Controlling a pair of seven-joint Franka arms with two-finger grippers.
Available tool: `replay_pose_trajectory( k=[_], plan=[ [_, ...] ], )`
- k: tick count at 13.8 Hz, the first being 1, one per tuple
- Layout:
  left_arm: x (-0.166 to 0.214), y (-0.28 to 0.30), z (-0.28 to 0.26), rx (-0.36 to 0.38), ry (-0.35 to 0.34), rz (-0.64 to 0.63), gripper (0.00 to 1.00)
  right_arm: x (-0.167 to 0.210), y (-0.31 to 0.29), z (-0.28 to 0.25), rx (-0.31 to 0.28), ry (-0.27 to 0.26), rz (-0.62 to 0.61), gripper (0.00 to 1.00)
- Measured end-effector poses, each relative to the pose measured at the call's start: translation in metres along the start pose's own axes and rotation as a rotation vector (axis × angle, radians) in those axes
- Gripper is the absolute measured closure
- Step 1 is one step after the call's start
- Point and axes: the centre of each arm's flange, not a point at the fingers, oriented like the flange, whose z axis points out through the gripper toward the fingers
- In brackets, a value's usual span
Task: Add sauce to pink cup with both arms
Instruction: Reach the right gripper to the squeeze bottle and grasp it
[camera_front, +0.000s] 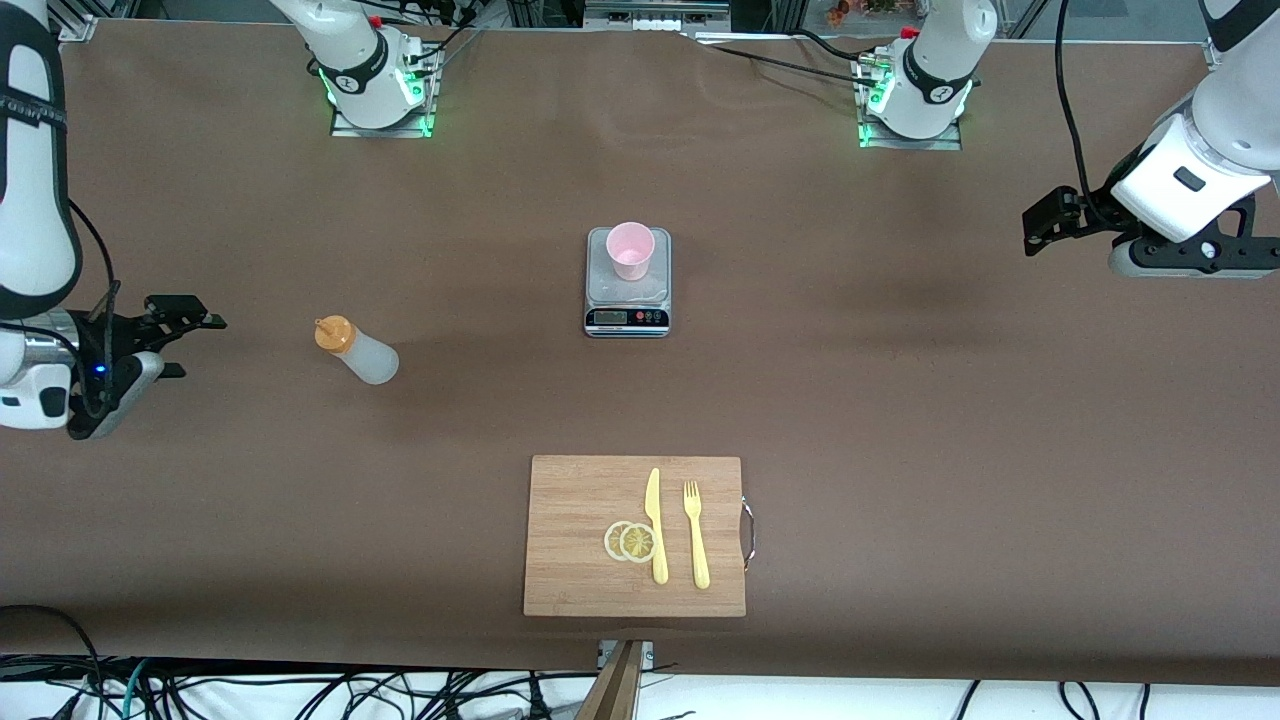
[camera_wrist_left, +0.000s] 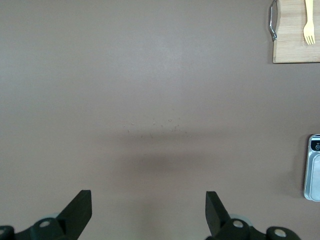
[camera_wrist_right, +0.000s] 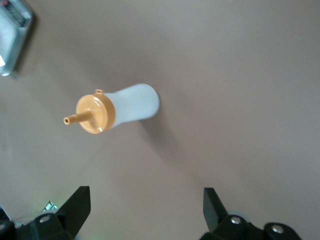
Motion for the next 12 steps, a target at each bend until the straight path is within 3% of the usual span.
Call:
replay_pose_trajectory(
  k=[3, 8, 12],
  plan=[
    [0.001, -0.005, 0.000, -0.001, 0.001, -0.009, 0.00, 0.004, 0.014, 0.027, 0.072, 0.073, -0.166, 0.00],
    [0.014, -0.006, -0.005, -0.009, 0.020, -0.047, 0.00, -0.014, 0.021, 0.081, 0.219, 0.247, -0.342, 0.00],
    [0.023, -0.006, -0.002, -0.013, 0.018, -0.055, 0.00, -0.039, 0.029, 0.119, 0.253, 0.357, -0.458, 0.00]
  ],
)
